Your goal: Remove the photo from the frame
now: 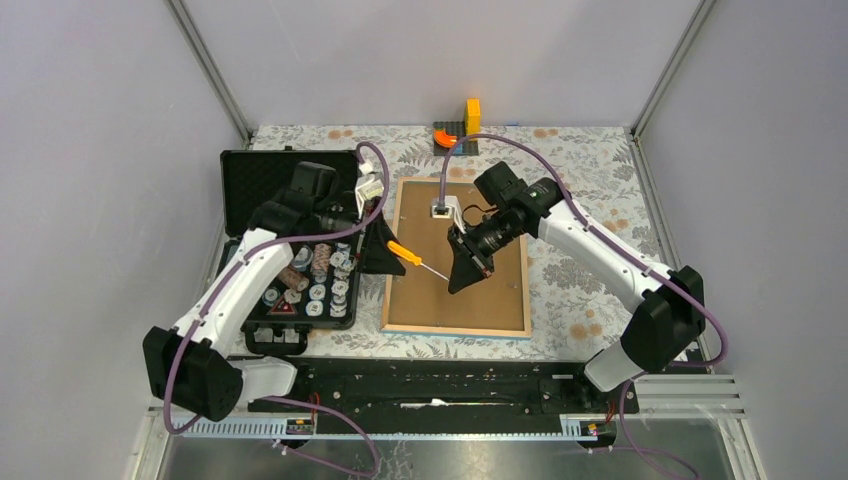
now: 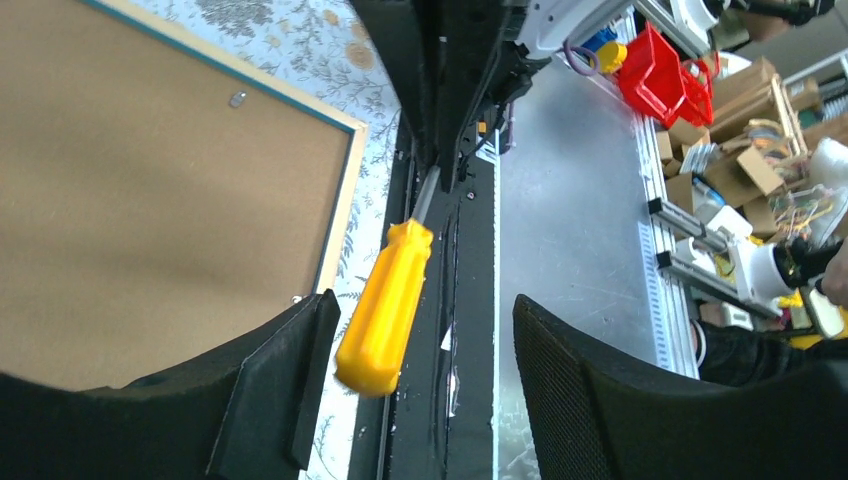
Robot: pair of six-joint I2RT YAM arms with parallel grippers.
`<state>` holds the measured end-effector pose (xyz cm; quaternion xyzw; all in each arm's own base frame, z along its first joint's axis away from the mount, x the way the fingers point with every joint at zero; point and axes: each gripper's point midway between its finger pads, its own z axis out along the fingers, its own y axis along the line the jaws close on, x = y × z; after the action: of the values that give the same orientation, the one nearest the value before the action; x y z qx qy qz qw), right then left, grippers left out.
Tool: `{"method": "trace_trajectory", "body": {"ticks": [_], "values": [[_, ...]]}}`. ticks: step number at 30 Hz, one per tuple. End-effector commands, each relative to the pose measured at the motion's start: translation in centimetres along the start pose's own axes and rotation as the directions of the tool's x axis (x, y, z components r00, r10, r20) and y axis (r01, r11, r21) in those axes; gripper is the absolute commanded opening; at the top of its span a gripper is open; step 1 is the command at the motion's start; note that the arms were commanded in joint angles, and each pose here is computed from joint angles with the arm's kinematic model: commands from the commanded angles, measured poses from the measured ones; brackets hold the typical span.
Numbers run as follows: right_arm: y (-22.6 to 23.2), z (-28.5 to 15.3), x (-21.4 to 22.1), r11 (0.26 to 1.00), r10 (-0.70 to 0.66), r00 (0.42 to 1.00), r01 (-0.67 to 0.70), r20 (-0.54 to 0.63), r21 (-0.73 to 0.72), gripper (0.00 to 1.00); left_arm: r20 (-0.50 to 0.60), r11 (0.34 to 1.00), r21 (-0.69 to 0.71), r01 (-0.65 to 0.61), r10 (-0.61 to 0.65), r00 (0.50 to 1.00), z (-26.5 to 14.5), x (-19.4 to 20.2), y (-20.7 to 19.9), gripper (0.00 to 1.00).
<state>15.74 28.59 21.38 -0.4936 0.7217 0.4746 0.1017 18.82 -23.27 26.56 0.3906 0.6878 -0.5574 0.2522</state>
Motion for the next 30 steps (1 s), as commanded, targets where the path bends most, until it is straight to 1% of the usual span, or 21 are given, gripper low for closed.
{"method": "trace_trajectory", "body": {"ticks": [1,3,6,10,13,18,20,23,25,28,29,30], "values": [[2.8,-0.1,-0.1,0.994,-0.05,0.999,0.051,0.008,-0.092,0.0,0.022,0.992,0.029,-0.119,0.119,0.993,0.9,-0.7,-1.3,0.69],[3.1,0.0,0.1,0.993,-0.057,0.998,0.056,0.0,-0.102,0.0,0.018,0.993,0.041,-0.112,0.112,0.994,1.3,-0.6,-1.4,0.64],[3.3,0.0,0.2,0.992,-0.064,0.998,0.064,-0.002,-0.111,0.0,0.018,0.992,0.055,-0.11,0.109,0.994,1.7,-0.4,-1.8,0.56],[3.6,0.0,0.2,0.99,-0.067,0.998,0.066,-0.004,-0.125,0.0,0.021,0.991,0.07,-0.113,0.112,0.994,2.1,-0.4,-2.2,0.51],[3.7,0.0,0.3,0.99,-0.064,0.998,0.063,-0.005,-0.129,0.0,0.019,0.991,0.076,-0.115,0.113,0.993,2.1,-0.3,-2.4,0.45],[3.8,0.1,0.5,0.989,-0.062,0.998,0.06,-0.011,-0.138,0.0,0.02,0.989,0.093,-0.111,0.11,0.994,2.1,-0.1,-2.7,0.44],[3.9,0.0,0.4,0.988,-0.063,0.998,0.061,-0.009,-0.138,0.0,0.019,0.989,0.1,-0.107,0.106,0.994,2.1,0.0,-2.8,0.41],[4.0,0.0,0.5,0.988,-0.063,0.998,0.062,-0.008,-0.143,0.0,0.02,0.988,0.112,-0.107,0.105,0.994,2.1,-0.1,-3.0,0.32],[4.0,0.0,0.5,0.988,-0.062,0.998,0.06,-0.009,-0.143,0.0,0.023,0.987,0.116,-0.112,0.11,0.994,2.0,-0.1,-3.2,0.21],[3.9,0.0,0.5,0.989,-0.058,0.998,0.056,-0.011,-0.136,0.0,0.026,0.986,0.117,-0.119,0.117,0.993,2.0,-0.3,-3.4,0.03],[3.7,0.0,0.3,0.991,-0.056,0.998,0.054,-0.013,-0.126,0.07,0.026,0.987,0.11,-0.119,0.117,0.993,2.0,-0.3,-3.3,0.0],[3.5,0.0,0.2,0.992,-0.049,0.999,0.046,-0.017,-0.116,0.29,0.026,0.988,0.096,-0.12,0.118,0.993,1.9,-0.3,-3.2,0.0]]}}
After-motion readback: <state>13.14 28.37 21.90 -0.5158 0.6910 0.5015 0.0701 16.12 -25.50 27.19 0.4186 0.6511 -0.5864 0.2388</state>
